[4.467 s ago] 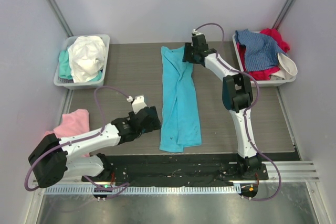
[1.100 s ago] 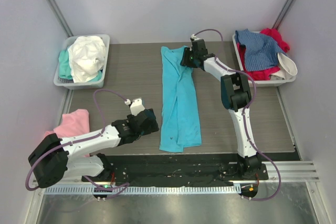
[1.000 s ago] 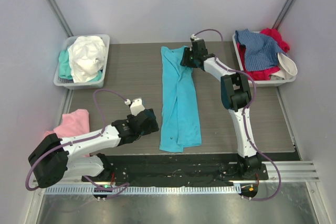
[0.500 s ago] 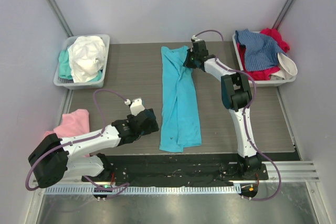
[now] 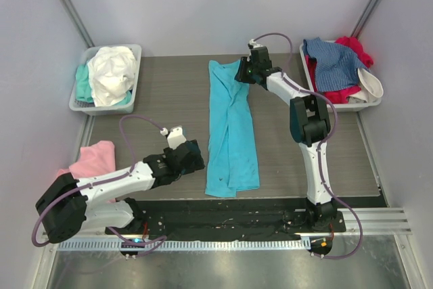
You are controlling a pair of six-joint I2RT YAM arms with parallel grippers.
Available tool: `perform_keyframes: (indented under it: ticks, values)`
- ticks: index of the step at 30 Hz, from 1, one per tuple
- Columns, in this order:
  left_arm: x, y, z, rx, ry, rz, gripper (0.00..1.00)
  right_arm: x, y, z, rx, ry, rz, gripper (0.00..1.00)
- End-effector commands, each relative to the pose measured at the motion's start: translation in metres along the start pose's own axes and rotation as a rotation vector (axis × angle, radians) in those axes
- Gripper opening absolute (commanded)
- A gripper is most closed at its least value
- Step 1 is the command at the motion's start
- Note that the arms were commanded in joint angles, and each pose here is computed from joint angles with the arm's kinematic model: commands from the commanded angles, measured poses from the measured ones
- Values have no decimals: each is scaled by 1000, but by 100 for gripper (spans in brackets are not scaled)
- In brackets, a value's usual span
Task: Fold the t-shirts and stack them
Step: Fold the tshirt
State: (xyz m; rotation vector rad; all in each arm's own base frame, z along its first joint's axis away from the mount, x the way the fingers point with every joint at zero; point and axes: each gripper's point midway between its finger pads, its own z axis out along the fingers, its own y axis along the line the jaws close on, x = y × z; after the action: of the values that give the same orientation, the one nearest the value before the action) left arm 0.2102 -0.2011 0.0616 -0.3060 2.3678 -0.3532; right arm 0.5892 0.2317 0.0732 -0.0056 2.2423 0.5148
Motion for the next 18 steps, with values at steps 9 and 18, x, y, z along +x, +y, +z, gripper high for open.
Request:
perform_keyframes:
  ticks: [9,18]
  values:
    - [-9,2,-4,5,-41,-21,71,-37,30,-27,-91,-78,3,38]
    - [-8,6,-5,-1,-48,-30,71,-27,27,-12,-98,-48,14,38]
